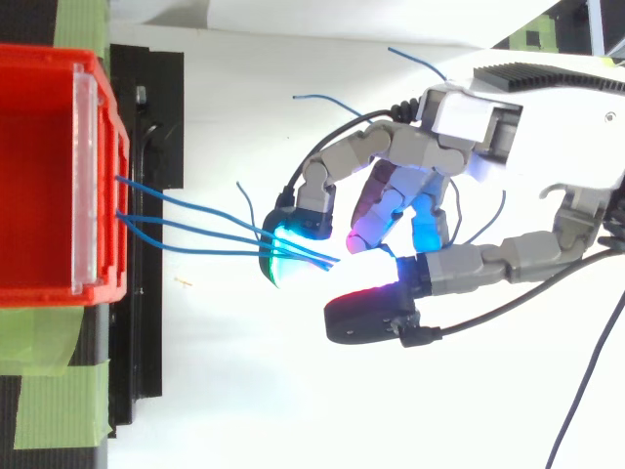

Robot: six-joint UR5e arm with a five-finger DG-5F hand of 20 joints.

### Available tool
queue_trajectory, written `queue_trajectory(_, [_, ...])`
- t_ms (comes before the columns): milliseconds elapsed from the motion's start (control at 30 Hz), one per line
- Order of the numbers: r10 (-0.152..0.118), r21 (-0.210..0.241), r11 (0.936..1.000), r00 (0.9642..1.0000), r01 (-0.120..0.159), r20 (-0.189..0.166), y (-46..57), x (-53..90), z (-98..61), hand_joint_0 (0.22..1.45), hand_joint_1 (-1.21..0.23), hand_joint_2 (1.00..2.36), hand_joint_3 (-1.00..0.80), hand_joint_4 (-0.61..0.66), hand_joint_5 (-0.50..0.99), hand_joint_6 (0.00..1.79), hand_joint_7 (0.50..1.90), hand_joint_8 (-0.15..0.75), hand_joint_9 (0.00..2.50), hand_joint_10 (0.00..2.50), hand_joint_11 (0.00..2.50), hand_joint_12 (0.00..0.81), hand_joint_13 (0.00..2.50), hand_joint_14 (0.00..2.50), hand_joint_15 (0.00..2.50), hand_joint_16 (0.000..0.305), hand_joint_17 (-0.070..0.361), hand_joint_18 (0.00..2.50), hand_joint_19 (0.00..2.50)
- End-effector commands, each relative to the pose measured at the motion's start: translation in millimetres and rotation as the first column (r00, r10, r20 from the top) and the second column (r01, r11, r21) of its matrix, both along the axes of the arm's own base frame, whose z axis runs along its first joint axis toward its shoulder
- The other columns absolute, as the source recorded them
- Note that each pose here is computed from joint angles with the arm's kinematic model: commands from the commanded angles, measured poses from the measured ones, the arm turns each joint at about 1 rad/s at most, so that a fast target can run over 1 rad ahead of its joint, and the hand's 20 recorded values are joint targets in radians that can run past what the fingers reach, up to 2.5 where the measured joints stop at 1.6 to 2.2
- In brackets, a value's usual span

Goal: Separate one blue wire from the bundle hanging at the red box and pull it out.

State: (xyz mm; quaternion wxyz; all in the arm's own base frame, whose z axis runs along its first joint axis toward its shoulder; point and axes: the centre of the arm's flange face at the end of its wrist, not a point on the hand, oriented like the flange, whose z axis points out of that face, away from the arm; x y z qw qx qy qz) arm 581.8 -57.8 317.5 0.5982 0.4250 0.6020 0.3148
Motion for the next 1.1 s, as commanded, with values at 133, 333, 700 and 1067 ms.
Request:
queue_trajectory(133, [0.003,-0.035,0.9994,0.9980,-0.006,-0.063,1.0,0.4,14.4,0.60,-0.72,1.01,-0.05,0.19,-0.19,0.92,1.00,0.426,1.16,0.00,1.38,0.428,1.60,0.32,1.38,0.073,0.164,0.92,0.54])
queue_trajectory(333, [-0.016,-0.123,0.9924,0.9884,-0.003,-0.151,-1.9,-2.9,28.7,0.60,-0.72,1.01,-0.05,0.19,-0.19,0.92,1.00,0.424,1.14,0.00,1.38,0.428,1.60,0.31,1.39,0.073,0.164,0.91,0.55])
queue_trajectory(700, [-0.028,-0.159,0.9873,0.9853,0.001,-0.168,-3.6,-5.0,34.2,0.60,-0.72,1.01,-0.05,0.19,-0.19,0.92,1.00,0.424,1.14,0.00,1.37,0.427,1.59,0.29,1.40,0.073,0.164,0.91,0.55])
queue_trajectory(1067, [-0.037,-0.162,0.9866,0.9911,0.016,-0.128,-3.1,-0.8,37.4,0.60,-0.72,1.01,-0.05,0.19,-0.19,0.92,1.00,0.427,1.16,0.04,1.46,0.429,1.60,0.28,1.40,0.073,0.163,0.92,0.55])
